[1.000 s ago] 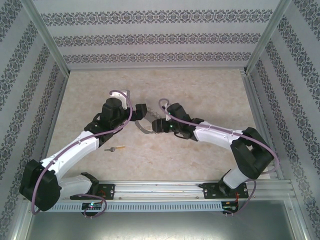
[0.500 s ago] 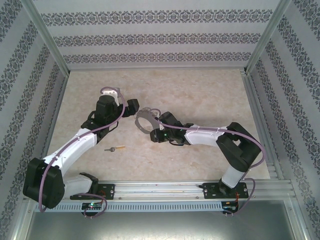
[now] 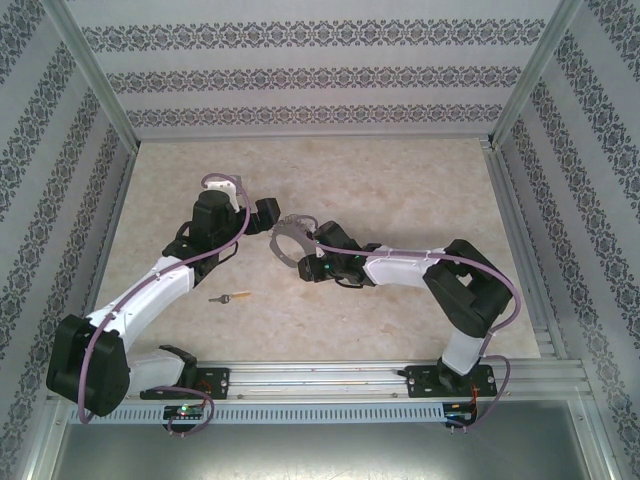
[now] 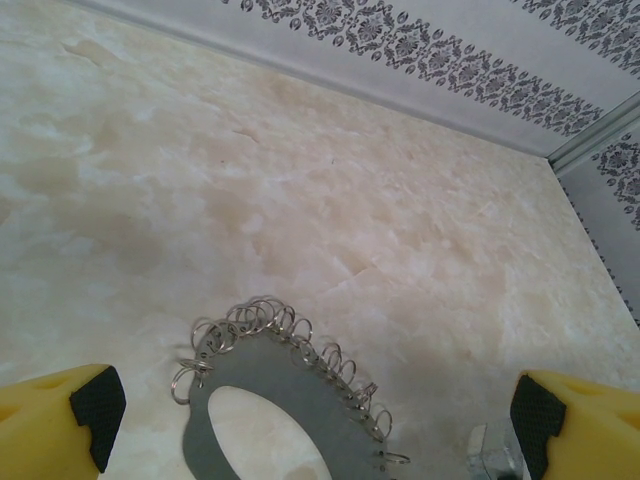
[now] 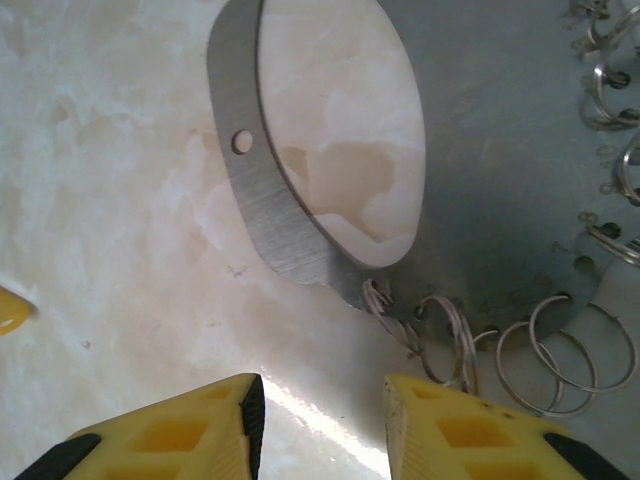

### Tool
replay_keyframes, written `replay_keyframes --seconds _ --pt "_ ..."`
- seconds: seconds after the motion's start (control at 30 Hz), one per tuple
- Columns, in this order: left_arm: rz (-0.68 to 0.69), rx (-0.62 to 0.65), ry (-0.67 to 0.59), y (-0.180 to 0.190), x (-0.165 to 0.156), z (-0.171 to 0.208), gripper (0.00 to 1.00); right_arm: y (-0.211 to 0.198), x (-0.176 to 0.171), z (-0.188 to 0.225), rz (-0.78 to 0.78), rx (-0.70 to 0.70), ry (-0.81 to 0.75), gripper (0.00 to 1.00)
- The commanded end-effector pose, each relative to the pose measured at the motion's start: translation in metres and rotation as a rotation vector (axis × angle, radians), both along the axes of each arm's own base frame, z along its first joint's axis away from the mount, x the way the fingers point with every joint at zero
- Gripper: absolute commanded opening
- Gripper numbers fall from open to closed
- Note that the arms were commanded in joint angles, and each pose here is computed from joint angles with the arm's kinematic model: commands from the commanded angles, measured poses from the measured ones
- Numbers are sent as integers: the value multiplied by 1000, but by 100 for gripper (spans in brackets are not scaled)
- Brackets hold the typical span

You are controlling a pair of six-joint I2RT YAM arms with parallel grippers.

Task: Put the keys on the keyring

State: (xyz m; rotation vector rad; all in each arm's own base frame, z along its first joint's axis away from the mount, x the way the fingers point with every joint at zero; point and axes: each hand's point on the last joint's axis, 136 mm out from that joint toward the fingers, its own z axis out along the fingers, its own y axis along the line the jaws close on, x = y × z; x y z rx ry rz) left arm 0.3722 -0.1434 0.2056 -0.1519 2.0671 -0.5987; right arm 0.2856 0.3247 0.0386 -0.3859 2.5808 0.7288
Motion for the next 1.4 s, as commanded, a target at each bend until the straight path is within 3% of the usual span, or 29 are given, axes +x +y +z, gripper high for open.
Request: replay_keyframes --seconds 0.0,0.8,1.37 --pt "-3 -25 -31 -1 3 7 100 -2 13 0 -23 -15 -25 38" --pt "-11 -32 -31 -3 4 5 100 7 33 -4 -32 -13 -26 39" --pt "-18 -37 -28 -5 5 4 100 -3 31 -9 -58 -45 -22 31"
